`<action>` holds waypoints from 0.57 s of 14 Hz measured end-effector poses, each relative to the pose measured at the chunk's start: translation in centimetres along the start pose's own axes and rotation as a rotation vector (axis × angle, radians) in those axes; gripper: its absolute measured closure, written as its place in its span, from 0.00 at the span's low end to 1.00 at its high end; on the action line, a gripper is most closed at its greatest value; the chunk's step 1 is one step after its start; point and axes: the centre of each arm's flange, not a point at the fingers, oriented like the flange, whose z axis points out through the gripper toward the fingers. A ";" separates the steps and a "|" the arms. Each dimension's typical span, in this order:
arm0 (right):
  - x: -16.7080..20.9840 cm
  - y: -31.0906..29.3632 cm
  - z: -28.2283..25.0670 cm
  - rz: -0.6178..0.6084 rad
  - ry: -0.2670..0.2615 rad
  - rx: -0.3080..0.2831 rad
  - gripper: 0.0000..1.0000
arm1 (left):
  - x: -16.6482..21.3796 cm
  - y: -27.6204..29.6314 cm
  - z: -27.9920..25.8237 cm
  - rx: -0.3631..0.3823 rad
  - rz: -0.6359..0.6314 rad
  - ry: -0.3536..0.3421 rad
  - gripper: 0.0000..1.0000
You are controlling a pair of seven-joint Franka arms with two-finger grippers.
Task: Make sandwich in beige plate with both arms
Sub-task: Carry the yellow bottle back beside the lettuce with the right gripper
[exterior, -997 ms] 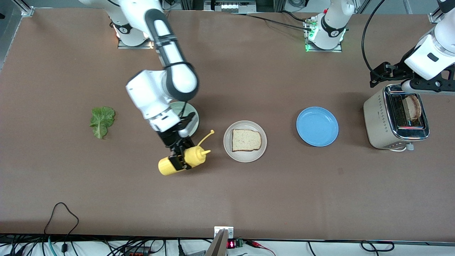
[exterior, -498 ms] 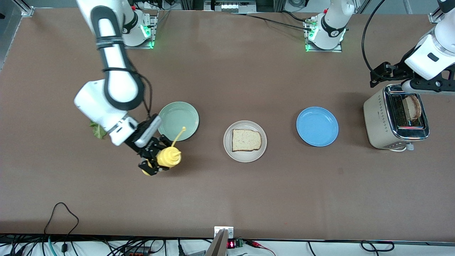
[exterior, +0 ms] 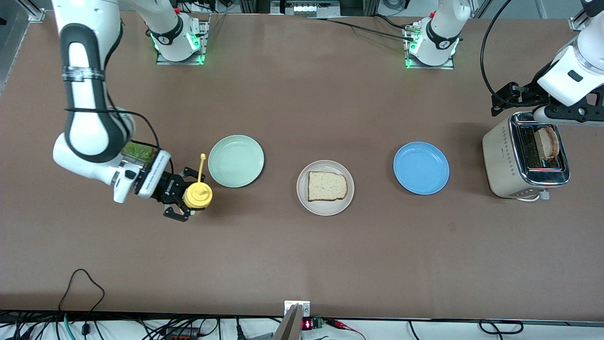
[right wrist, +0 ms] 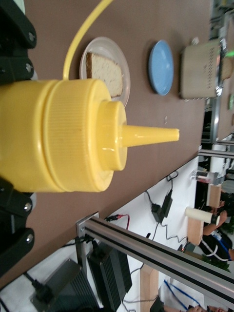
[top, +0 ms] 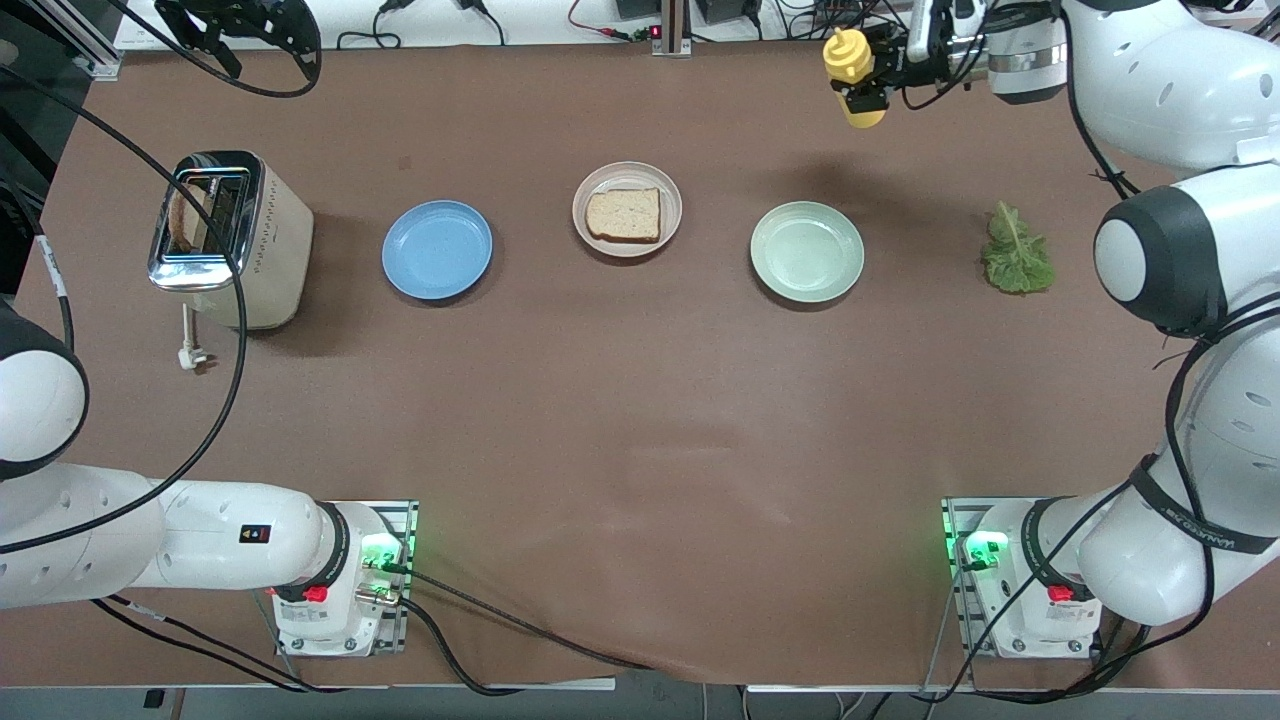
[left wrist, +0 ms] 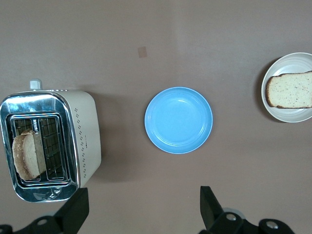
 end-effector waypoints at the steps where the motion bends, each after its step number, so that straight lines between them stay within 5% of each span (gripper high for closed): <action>1: -0.9 -0.1 -0.9 0.013 0.030 0.023 0.59 | 0.0 0.0 0.0 0.000 0.000 0.000 0.00; 8: -10.9 -2.8 -4.9 0.051 0.215 0.158 0.59 | 0.0 0.0 0.0 0.000 0.000 -0.001 0.00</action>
